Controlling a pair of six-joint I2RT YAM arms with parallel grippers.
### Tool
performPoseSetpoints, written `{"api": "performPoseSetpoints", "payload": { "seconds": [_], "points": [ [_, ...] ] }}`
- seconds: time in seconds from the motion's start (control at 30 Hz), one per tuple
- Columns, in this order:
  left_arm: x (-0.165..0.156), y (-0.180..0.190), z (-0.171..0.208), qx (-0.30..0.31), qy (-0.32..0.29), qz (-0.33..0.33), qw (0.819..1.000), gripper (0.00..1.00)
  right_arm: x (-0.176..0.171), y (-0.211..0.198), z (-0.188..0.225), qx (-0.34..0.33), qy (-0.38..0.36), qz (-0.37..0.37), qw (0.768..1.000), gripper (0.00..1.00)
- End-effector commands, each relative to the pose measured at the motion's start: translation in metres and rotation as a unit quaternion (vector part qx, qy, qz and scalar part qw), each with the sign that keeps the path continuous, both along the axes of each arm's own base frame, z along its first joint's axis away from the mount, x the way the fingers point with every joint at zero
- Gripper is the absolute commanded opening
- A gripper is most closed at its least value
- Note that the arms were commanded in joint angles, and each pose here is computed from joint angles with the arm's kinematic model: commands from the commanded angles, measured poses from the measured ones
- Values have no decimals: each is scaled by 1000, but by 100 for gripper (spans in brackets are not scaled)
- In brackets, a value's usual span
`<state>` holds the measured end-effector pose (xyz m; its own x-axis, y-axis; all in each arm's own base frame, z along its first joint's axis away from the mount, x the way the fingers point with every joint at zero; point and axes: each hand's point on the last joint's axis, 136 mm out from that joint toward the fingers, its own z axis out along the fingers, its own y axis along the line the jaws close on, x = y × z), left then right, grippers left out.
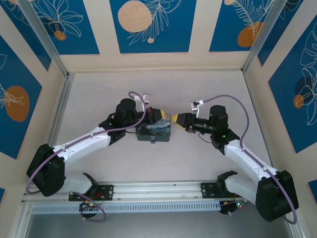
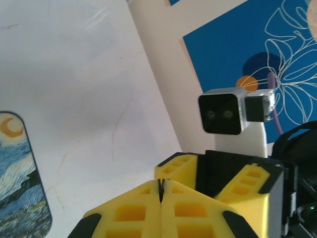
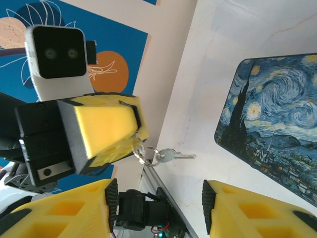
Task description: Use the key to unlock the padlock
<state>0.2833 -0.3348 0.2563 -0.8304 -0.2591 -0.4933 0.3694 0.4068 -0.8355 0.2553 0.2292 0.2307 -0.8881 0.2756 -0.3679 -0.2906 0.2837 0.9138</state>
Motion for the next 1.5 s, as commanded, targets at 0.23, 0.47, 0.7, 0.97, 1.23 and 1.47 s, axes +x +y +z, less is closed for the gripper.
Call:
{"api": "performPoseSetpoints", "payload": {
  "seconds": [0.23,0.47,0.7,0.97,1.23,1.47],
  "points": [
    [2,-11,27,-51,-12,-5,999,0,6,20,30,23,-63,42,997,45],
    [2,-14,27,-53,-9,-5,999,0,7,30,28,23,-62,58,996,40],
    [1,-16,25,-50,-5,-7,999,0,7,30,27,22,-60,59,996,33],
    [-3,-20,21,-50,-1,-11,999,0,8,31,24,17,-56,58,997,23],
    [3,-10,11,-29,33,29,999,9,4,28,19,-2,-48,56,997,0],
    [4,26,-8,40,117,101,987,66,-3,12,0,-96,-42,20,994,0]
  ]
}}
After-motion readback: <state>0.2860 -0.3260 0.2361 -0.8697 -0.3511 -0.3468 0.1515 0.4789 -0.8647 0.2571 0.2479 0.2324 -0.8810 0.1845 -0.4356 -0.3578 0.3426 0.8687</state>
